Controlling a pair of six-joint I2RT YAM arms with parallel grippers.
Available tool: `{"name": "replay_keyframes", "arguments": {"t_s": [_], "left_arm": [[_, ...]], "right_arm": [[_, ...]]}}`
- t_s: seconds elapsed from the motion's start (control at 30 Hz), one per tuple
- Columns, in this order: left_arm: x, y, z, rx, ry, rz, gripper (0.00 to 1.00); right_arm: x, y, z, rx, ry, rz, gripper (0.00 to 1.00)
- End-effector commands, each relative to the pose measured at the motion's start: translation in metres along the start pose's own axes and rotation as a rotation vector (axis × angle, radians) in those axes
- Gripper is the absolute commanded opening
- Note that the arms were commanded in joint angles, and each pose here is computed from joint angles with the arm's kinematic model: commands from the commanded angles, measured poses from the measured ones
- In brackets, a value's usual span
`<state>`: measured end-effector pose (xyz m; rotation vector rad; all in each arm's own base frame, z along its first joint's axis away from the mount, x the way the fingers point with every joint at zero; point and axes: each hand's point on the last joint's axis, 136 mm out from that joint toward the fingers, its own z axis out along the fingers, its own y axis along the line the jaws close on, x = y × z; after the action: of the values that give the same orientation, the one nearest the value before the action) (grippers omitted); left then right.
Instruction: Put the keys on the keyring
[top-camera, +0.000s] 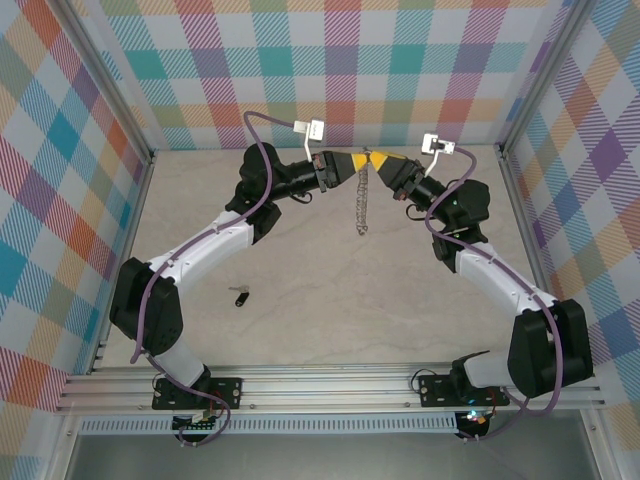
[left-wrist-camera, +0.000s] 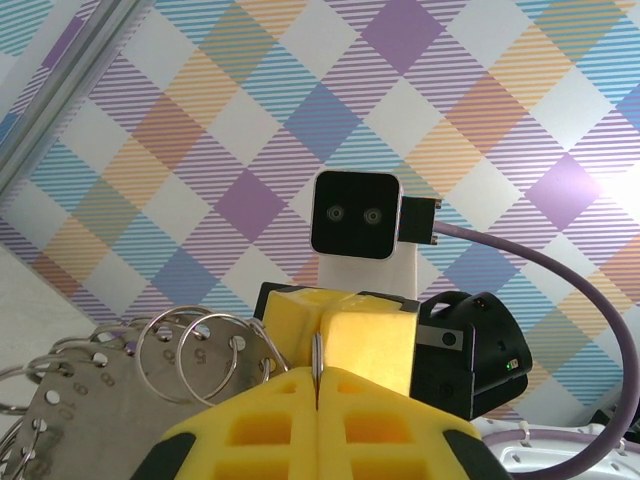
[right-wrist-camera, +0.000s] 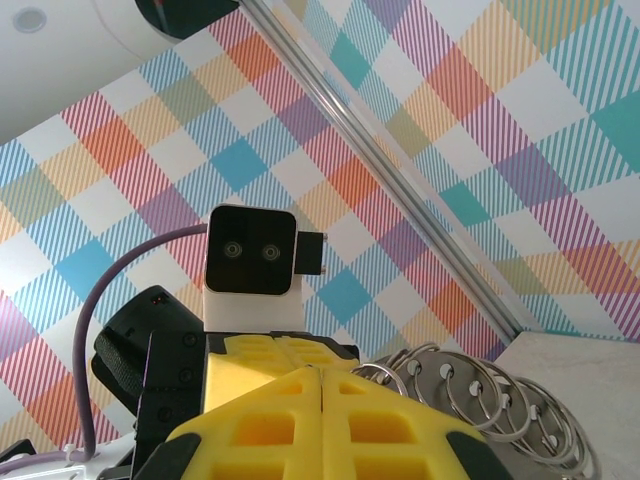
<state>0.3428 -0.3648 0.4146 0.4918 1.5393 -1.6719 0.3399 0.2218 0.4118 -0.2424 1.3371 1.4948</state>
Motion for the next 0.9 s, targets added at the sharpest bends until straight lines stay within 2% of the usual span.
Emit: {"name": "replay_keyframes", "arguments": {"t_s": [0.0, 0.23, 0.3, 0.4, 0.5, 0.53, 0.57, 0.63, 0.7, 0.87], "left_arm": [[-0.015, -0.024, 0.005, 0.058, -0.033, 0.066, 0.1], [-0.015, -0.022, 0.006, 0.056, -0.033, 0.069, 0.11], [-0.015, -0.022, 0.007, 0.057, -0.031, 0.072, 0.09], [-0.014, -0.021, 0.007, 0.055, -0.023, 0.082, 0.0], [-0.01, -0.021, 0.007, 0.042, 0.001, 0.111, 0.0], [-0.009, -0.021, 0.006, 0.034, 0.011, 0.131, 0.0], [-0.007, -0.022, 0.005, 0.027, 0.02, 0.148, 0.0], [-0.005, -0.02, 0.0, -0.011, 0.034, 0.21, 0.0], [-0.003, -0.019, -0.005, -0.048, 0.042, 0.276, 0.0], [0.002, -0.015, -0.017, -0.106, 0.048, 0.459, 0.0]], "right_arm": [[0.003, 0.004, 0.001, -0.023, 0.003, -0.008, 0.0], [0.004, 0.001, 0.002, -0.018, 0.01, -0.004, 0.0], [0.005, 0.001, 0.002, -0.017, 0.012, -0.003, 0.0], [0.005, 0.001, 0.002, -0.016, 0.015, 0.0, 0.0], [0.003, 0.0, 0.002, 0.001, 0.02, -0.001, 0.0], [0.003, 0.0, 0.002, 0.015, 0.02, 0.001, 0.07], [0.002, -0.001, 0.001, 0.028, 0.022, -0.001, 0.18], [-0.003, -0.003, -0.005, 0.081, 0.014, -0.004, 0.46], [-0.01, -0.008, -0.015, 0.149, 0.0, -0.006, 0.6], [-0.013, -0.013, -0.047, 0.297, -0.01, -0.008, 0.67]]}}
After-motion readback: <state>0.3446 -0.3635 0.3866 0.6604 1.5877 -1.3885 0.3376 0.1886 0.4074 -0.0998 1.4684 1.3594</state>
